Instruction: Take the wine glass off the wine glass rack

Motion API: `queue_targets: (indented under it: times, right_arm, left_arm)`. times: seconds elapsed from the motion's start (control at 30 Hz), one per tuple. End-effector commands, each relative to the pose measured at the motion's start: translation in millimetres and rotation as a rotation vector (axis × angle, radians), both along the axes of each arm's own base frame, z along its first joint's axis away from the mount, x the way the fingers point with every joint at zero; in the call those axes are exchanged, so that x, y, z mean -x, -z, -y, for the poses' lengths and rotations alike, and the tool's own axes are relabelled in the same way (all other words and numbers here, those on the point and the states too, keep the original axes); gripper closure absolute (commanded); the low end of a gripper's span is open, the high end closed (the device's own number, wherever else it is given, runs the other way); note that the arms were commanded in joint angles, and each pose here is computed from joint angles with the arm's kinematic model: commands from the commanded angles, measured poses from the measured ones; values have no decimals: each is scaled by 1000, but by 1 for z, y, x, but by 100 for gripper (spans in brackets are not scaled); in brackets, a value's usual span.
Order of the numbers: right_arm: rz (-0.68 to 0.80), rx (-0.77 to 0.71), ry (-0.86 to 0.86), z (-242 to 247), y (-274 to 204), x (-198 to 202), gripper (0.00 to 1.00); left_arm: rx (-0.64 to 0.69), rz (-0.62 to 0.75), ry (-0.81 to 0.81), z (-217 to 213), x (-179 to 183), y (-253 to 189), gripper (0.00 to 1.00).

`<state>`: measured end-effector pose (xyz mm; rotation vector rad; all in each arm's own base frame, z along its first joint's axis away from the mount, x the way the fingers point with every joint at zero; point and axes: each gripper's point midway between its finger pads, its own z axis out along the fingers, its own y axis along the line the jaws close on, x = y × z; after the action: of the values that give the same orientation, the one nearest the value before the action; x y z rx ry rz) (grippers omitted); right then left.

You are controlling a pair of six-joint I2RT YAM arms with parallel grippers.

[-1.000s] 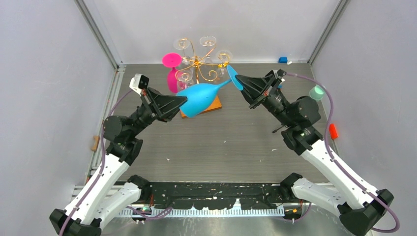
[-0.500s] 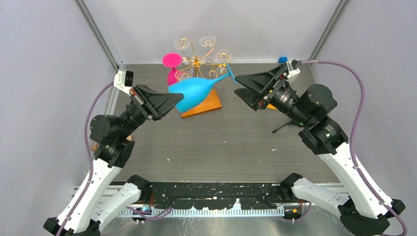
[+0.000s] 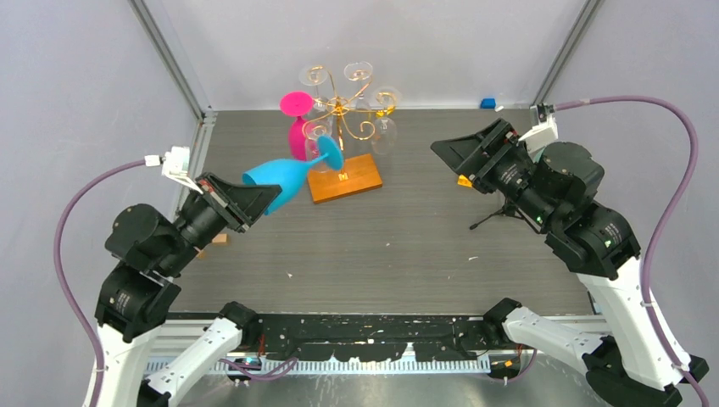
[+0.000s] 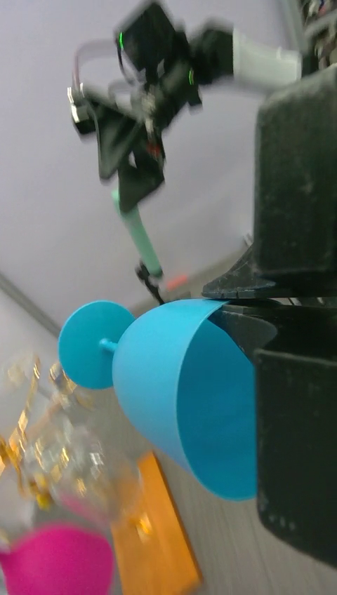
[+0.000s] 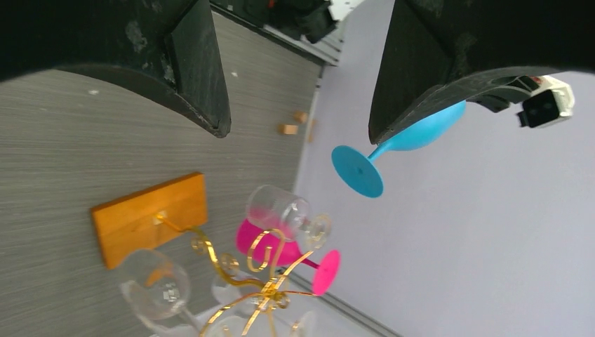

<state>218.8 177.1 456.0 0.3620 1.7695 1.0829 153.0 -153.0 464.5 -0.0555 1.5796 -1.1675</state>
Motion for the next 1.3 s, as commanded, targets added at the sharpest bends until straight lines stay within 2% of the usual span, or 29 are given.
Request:
queue_targets:
  times: [0.0, 0.17, 0.3, 0.4, 0.57, 0.7, 0.87, 1.2, 1.23, 1.27]
  right_arm:
    - [2, 230, 41, 16, 24, -7, 24]
    - [-41, 339, 34, 16, 46, -14, 25]
    - [-72, 392, 54, 19, 61, -22, 25]
    - [-81, 401, 54, 18, 68, -24, 25]
    - [-84, 404, 50, 19, 72, -22, 25]
    - [-75, 415, 54, 23, 74, -18, 25]
    - [-72, 442, 50, 27, 80, -15, 25]
    - [-75, 472, -33, 19, 93, -7, 25]
    - [-73, 469, -40, 18, 94, -7, 25]
    - [-73, 466, -51, 16, 94, -6, 25]
  left_arm:
    - [-386, -186, -170, -42, -6, 87, 100]
    - [-579, -309, -306, -77, -10, 135, 100]
    - [-744, -477, -451, -107, -20, 175, 100]
    - [-876, -586, -494, -113, -38, 200, 100]
    - [-1015, -690, -560, -119, -73, 227, 100]
    - [-1001, -785, -535, -121, -99, 248, 100]
    - [-899, -879, -499, -130, -126, 270, 100]
    - [-894, -1022, -506, -149, -138, 301, 100]
    - [-894, -1027, -508, -150, -139, 301, 99]
    - [-893, -1029, -510, -150, -140, 300, 92]
